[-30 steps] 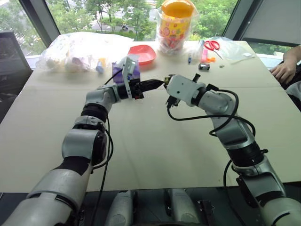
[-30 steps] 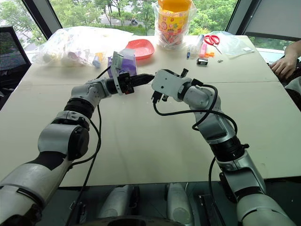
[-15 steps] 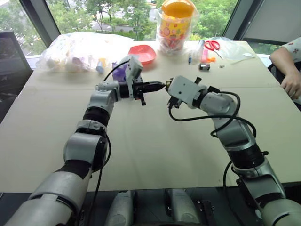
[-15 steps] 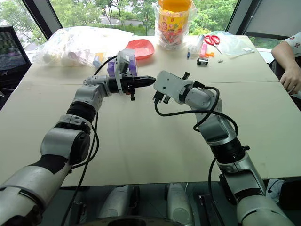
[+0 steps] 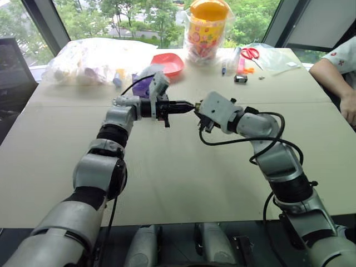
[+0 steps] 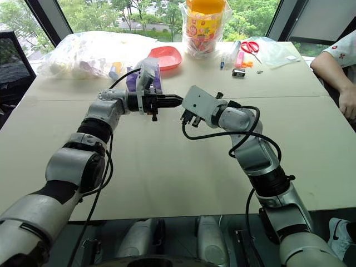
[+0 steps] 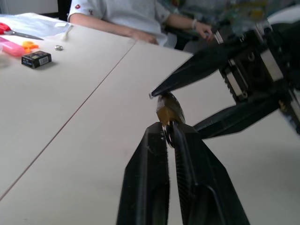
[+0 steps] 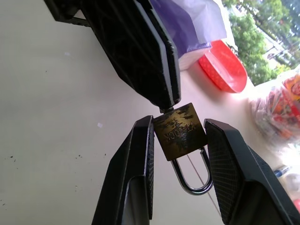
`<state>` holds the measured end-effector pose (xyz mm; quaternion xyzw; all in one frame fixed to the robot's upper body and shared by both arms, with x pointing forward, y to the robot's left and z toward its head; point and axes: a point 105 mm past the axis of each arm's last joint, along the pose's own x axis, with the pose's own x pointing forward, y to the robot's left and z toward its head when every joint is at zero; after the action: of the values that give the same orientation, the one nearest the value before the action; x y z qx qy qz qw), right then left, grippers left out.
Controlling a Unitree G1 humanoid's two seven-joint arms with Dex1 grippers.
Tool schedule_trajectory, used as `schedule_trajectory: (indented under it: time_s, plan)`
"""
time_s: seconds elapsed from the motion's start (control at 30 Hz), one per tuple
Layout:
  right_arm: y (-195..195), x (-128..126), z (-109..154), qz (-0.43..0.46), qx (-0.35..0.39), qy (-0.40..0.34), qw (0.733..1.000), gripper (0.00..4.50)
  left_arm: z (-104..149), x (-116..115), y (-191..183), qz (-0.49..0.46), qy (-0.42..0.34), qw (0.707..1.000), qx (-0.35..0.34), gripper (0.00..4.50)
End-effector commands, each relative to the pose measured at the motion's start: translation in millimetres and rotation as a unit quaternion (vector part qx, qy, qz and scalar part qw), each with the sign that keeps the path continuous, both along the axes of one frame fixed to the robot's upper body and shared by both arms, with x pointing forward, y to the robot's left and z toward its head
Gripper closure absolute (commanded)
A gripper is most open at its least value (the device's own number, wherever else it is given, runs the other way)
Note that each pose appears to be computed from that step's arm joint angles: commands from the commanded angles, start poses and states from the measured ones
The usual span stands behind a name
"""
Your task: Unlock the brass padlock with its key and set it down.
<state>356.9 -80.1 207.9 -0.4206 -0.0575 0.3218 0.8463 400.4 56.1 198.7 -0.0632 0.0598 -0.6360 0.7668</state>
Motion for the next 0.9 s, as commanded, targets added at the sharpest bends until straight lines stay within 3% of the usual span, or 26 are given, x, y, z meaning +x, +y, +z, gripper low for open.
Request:
schedule_trajectory:
  time_s: [0.03,0.1,0.43,0.87,0.9]
  plan:
    - [5,-4,25,0.011,-0.008,-0.070,0.997,3.46,18,2,5,0.008,0.017,0.999,-0.038,2.45]
    - [5,-3,27,0.010,-0.010,-0.082,0.997,3.46,21,3,6,0.015,0.029,0.998,-0.049,1.70]
    - [5,0,28,0.008,-0.021,-0.097,0.995,3.46,25,-7,-3,-0.022,0.045,0.996,-0.074,1.70]
    - [12,-2,31,0.014,-0.019,-0.104,0.994,3.46,22,-3,-16,-0.010,0.046,0.996,-0.073,1.70]
    - [12,-3,31,0.015,-0.019,-0.105,0.994,3.46,22,-2,-17,-0.007,0.046,0.996,-0.074,2.21]
